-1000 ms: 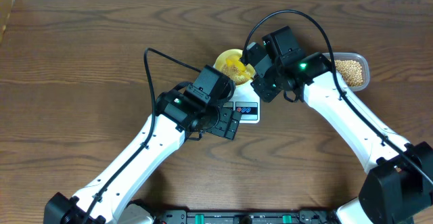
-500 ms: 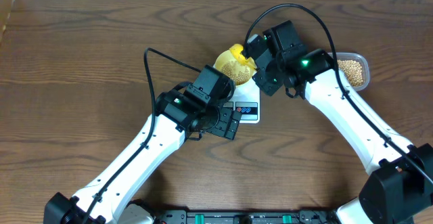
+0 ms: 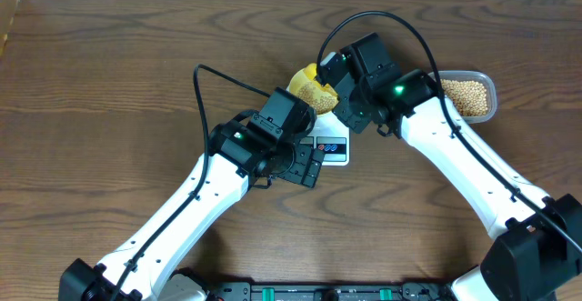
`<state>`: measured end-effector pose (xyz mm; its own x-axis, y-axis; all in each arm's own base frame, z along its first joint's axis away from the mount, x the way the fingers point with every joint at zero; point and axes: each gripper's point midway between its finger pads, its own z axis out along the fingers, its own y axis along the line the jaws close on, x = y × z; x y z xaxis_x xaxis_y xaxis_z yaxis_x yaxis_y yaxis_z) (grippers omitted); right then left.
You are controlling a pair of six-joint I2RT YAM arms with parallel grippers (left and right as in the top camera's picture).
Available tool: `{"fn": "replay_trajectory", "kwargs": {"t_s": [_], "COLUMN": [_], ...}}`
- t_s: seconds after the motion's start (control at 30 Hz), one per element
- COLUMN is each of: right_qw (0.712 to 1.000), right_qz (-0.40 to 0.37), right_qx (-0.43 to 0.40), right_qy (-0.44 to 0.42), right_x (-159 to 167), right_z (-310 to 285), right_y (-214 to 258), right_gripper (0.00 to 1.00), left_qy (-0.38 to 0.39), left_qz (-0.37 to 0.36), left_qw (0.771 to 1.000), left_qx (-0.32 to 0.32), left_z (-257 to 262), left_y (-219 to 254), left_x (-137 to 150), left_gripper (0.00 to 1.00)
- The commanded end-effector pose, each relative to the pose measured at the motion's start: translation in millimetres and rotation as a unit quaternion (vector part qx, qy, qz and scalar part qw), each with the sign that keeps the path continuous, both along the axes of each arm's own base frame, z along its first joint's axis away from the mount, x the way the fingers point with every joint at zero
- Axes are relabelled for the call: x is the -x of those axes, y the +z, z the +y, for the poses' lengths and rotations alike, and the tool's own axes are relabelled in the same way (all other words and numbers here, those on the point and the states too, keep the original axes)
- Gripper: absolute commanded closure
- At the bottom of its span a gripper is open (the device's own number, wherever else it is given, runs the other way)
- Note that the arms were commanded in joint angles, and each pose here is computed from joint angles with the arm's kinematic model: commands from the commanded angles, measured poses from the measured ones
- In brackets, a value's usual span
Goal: Scoop item into bowl and weigh 50g on scale
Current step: 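Tilt the scoop with the right gripper to pour soybeans into bowl, then move the empty scoop back over the soybean tub with right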
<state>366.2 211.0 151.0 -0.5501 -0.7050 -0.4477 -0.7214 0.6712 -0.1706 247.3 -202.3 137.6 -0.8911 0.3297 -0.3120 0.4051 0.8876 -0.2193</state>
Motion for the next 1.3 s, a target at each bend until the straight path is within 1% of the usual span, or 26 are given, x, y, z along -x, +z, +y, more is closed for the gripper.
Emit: {"fn": "replay_trajectory", "kwargs": {"t_s": [0.0,0.13,0.3,0.4,0.57,0.73,0.83,0.93,1.07,1.27], "right_qw": [1.000,1.000,1.000,0.999,0.995,0.991,0.987,0.980,0.967,0.936], "right_qz": [-0.015,-0.014,-0.010,0.000,0.004,-0.018,-0.027,-0.026,0.008,0.050], "right_qx": [0.011,0.010,-0.003,-0.032,-0.079,-0.087,-0.078,-0.052,-0.015,-0.005], "right_qy": [0.003,0.000,-0.023,-0.035,-0.068,-0.097,-0.137,-0.191,-0.256,-0.348], "right_x": [-6,-6,-9,-9,-18,-29,-34,-32,-17,-1], "right_z": [0,0,-3,1,-4,-21,-41,-68,-102,-136], "right_y": [6,6,7,11,31,61,74,77,65,55], "right_gripper": [0.99,0.99,0.99,0.99,0.99,0.99,0.99,0.99,0.99,0.99], "left_qy": [-0.008,-0.008,-0.008,-0.008,-0.008,-0.008,-0.008,-0.008,-0.008,-0.008], "left_qz": [-0.014,-0.014,-0.014,-0.014,-0.014,-0.014,-0.014,-0.014,-0.014,-0.014], "left_qw": [1.000,1.000,1.000,1.000,1.000,1.000,1.000,1.000,1.000,1.000], "left_qx": [-0.003,-0.002,-0.003,-0.003,-0.002,-0.003,-0.002,-0.002,-0.002,-0.002], "left_z": [1,1,1,1,1,1,1,1,1,1], "left_y": [5,5,5,5,5,5,5,5,5,5], "left_x": [-1,-1,-1,-1,-1,-1,-1,-1,-1,-1], "left_gripper": [0.10,0.09,0.09,0.09,0.09,0.09,0.09,0.09,0.09,0.09]}}
